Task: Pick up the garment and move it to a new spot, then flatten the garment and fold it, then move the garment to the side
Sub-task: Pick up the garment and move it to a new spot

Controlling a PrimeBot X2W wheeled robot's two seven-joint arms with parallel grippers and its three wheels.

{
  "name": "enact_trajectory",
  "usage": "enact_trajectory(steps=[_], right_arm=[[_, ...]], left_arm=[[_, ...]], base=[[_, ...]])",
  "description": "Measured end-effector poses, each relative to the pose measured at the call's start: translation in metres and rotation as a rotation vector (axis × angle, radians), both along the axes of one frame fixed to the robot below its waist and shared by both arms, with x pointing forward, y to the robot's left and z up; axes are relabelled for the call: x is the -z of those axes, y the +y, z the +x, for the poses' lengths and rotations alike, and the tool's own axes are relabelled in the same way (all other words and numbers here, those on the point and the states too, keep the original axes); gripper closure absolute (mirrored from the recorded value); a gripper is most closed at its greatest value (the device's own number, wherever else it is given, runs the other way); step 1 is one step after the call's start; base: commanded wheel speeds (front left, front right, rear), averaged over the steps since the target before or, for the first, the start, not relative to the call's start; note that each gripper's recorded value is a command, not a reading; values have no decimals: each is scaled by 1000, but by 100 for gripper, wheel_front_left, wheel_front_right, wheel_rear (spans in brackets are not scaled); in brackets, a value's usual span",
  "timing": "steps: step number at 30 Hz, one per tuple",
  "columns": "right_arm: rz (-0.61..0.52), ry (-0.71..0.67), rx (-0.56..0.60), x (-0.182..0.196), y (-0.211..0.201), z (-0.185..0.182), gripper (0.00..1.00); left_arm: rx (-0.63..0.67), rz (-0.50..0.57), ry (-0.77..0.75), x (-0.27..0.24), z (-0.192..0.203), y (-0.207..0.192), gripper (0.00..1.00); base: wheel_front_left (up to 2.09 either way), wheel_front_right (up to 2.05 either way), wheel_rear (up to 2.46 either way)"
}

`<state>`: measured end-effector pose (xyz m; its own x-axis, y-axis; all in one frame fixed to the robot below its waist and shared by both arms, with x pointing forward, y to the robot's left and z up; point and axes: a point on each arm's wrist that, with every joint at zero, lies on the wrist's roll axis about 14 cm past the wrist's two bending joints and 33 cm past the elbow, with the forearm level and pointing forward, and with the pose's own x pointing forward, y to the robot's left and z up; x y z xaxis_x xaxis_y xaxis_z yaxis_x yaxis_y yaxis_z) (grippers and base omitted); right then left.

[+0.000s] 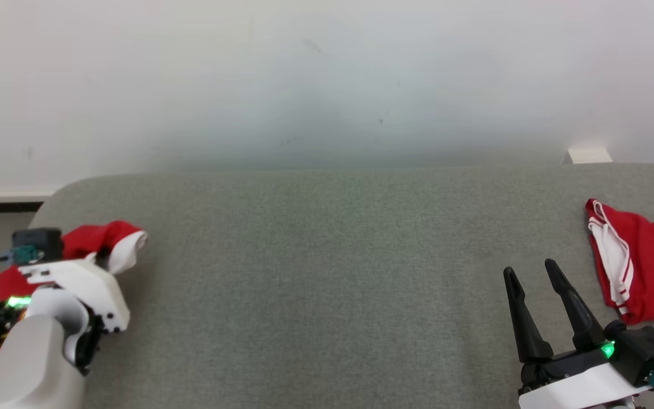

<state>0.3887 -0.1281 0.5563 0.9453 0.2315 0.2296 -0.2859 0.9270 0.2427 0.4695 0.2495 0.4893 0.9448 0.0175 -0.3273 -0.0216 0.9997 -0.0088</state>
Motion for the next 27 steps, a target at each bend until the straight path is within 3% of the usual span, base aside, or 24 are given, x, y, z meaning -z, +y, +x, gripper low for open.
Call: enact_trajectory(steps=[4,8,15,21,25,26,27], right_arm=[[8,-18,26,-6,-7,-9,0],[6,-14,73,-4,-23,-19,0],[-4,-12,177,-3,-59,-37,0],[-16,-10,268,-3,-89,-53,0],[-18,9,318,2,-105,-63,0],[-17,12,331,3,-108,-65,0],[-17,16,342,4,-112,-67,0]], left_arm=[[107,4,-115,-39,12,-41,100],[260,-26,-193,-65,16,-107,100],[516,-161,-221,-74,-6,-228,100],[722,-214,-147,-52,-37,-313,100],[820,-241,-37,-16,-58,-349,100],[848,-266,-16,-11,-65,-358,82],[880,-271,4,-5,-73,-368,21]], base=[[0,0,0],[0,0,0],[0,0,0],[0,0,0],[0,0,0],[0,0,0],[0,0,0]])
